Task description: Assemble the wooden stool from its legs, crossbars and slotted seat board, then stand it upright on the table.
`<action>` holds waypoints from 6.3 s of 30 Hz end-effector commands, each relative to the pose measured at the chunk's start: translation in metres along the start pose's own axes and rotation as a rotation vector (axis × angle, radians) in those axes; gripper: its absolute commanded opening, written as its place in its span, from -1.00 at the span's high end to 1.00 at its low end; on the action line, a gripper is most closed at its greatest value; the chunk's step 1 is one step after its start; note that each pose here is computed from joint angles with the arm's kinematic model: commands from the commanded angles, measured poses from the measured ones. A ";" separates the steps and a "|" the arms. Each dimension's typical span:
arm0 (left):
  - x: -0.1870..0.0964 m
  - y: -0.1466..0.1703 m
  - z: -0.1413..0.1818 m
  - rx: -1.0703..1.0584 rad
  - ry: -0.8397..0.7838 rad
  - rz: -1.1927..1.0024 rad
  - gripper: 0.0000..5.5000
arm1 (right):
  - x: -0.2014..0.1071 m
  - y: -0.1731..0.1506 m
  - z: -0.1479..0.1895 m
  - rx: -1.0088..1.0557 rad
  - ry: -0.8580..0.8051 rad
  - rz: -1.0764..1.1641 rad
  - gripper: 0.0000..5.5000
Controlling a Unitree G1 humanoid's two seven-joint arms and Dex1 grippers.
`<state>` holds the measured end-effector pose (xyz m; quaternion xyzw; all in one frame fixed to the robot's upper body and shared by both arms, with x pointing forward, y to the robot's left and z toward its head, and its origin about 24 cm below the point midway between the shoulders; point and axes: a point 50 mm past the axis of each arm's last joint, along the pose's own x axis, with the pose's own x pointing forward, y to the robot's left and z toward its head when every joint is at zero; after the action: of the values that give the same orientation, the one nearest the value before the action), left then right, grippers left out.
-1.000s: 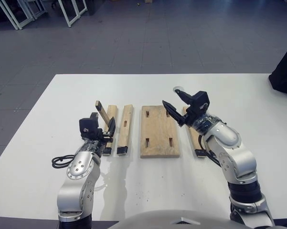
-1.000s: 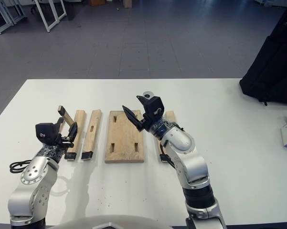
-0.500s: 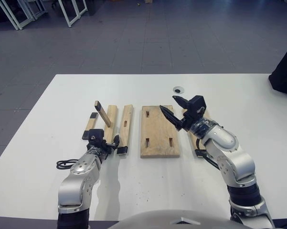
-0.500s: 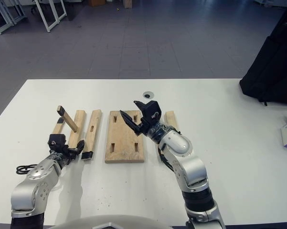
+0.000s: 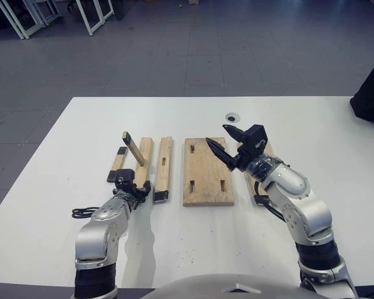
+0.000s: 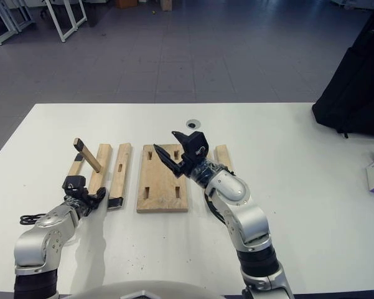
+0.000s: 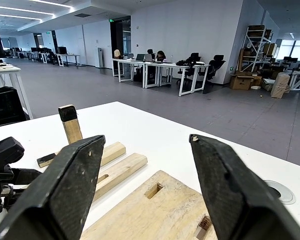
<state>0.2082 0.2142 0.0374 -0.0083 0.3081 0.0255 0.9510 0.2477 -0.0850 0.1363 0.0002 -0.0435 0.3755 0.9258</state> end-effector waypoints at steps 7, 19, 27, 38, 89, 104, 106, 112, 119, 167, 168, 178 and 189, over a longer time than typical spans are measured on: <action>0.001 0.006 -0.002 -0.022 0.005 0.031 0.27 | 0.004 -0.007 0.011 0.051 -0.047 -0.044 -0.13; -0.042 -0.015 0.070 -0.343 -0.545 -0.677 0.27 | 0.002 -0.018 0.011 0.571 -0.149 0.043 -0.13; -0.087 -0.016 0.070 -0.322 -0.412 -1.408 0.27 | -0.023 -0.010 0.046 0.985 -0.436 0.448 -0.13; -0.094 -0.031 0.074 -0.233 -0.307 -1.575 0.27 | -0.015 -0.002 0.051 0.954 -0.399 0.508 -0.13; -0.062 -0.024 0.075 -0.256 -0.324 -1.379 -0.11 | -0.013 -0.028 0.071 0.747 -0.232 0.676 0.26; -0.013 -0.038 0.078 -0.014 -0.207 -1.109 -0.44 | -0.007 -0.070 0.088 0.253 -0.328 0.350 0.26; -0.009 -0.042 0.078 0.040 -0.183 -1.097 -0.44 | -0.004 -0.071 0.086 0.203 -0.332 0.309 0.26; -0.001 -0.051 0.060 0.403 -0.046 -1.085 -0.44 | 0.001 -0.064 0.058 0.127 -0.291 0.244 0.26; -0.004 -0.047 0.049 0.663 0.050 -1.215 -0.44 | 0.002 -0.056 0.043 0.118 -0.267 0.221 0.26; 0.033 -0.068 0.049 0.813 0.040 -1.123 -0.44 | 0.007 -0.052 0.033 0.200 -0.216 0.279 0.26; 0.032 -0.069 0.057 0.790 0.009 -1.126 -0.44 | 0.007 -0.052 0.033 0.199 -0.219 0.274 0.26; 0.023 -0.050 0.053 0.877 0.123 -1.146 -0.44 | 0.007 -0.049 0.031 0.203 -0.225 0.268 0.26; 0.024 -0.051 0.030 0.979 0.264 -1.138 -0.44 | 0.008 -0.049 0.033 0.192 -0.221 0.286 0.26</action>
<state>0.2565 0.1573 0.0648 0.2369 0.2899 -0.6174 0.6919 0.2847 -0.1168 0.1634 0.1399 -0.0949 0.4960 0.8517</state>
